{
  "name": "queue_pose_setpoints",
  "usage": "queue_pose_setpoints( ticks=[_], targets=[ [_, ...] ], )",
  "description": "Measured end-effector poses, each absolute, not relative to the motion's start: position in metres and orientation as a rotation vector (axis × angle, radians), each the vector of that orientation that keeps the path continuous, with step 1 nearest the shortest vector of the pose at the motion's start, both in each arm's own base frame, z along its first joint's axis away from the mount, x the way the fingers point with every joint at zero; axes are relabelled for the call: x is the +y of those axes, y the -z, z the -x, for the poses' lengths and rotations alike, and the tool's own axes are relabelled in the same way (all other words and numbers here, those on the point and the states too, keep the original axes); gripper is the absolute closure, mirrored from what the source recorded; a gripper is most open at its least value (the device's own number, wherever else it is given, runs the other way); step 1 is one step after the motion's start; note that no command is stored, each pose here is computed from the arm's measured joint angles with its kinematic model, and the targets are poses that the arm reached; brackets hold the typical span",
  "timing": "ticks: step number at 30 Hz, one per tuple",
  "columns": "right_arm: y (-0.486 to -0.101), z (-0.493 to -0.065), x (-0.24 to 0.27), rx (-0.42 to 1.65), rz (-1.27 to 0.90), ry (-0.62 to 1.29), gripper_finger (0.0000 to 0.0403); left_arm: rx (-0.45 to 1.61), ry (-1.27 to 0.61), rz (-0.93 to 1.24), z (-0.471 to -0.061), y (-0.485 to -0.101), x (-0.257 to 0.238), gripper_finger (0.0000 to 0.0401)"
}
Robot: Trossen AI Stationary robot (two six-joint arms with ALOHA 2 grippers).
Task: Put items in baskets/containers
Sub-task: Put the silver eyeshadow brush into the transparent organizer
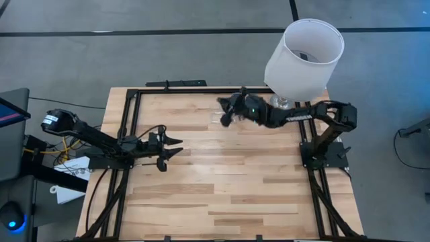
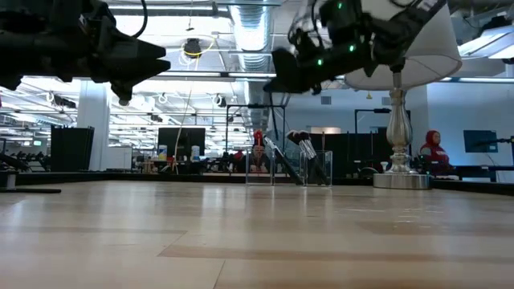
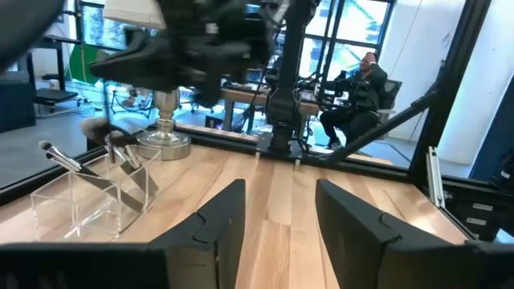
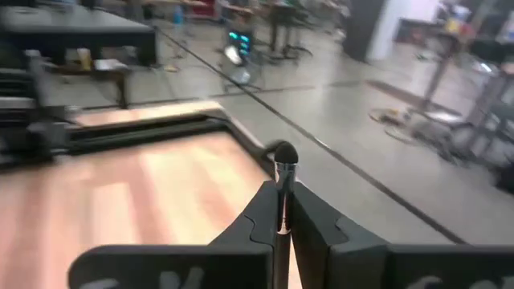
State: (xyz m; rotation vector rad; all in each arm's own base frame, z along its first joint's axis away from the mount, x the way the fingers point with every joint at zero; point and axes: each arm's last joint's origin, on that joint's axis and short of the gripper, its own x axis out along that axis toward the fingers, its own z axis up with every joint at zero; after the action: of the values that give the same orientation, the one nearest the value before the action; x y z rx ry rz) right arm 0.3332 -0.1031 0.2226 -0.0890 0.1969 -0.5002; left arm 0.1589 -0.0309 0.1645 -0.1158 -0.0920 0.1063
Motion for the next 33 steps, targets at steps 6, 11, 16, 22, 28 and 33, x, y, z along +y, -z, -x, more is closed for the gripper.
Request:
queue_pose_setpoints(
  ticks=[6, 11, 16, 22, 28, 33],
  targets=[
    [-0.212, -0.322, -0.131, 0.276, 0.011, 0.524, 0.0386, -0.092, -0.106, 0.116, -0.159, -0.165, -0.031, 0.0253],
    [-0.210, -0.320, -0.133, 0.296, -0.027, 0.532, 0.0386, -0.092, -0.107, 0.116, -0.159, -0.165, -0.031, 0.0259],
    [-0.206, -0.321, -0.130, 0.323, -0.068, 0.528, 0.0378, -0.092, -0.107, 0.116, -0.159, -0.164, -0.031, 0.0266],
    [-0.199, -0.318, -0.131, 0.395, -0.097, 0.537, 0.0361, -0.093, -0.106, 0.135, -0.159, -0.164, -0.031, 0.0270],
    [-0.198, -0.317, -0.131, 0.416, -0.098, 0.537, 0.0356, -0.093, -0.106, 0.141, -0.159, -0.164, -0.031, 0.0270],
    [-0.195, -0.314, -0.135, 0.440, -0.105, 0.552, 0.0348, -0.089, -0.107, 0.140, -0.159, -0.164, -0.031, 0.0270]
  ],
)
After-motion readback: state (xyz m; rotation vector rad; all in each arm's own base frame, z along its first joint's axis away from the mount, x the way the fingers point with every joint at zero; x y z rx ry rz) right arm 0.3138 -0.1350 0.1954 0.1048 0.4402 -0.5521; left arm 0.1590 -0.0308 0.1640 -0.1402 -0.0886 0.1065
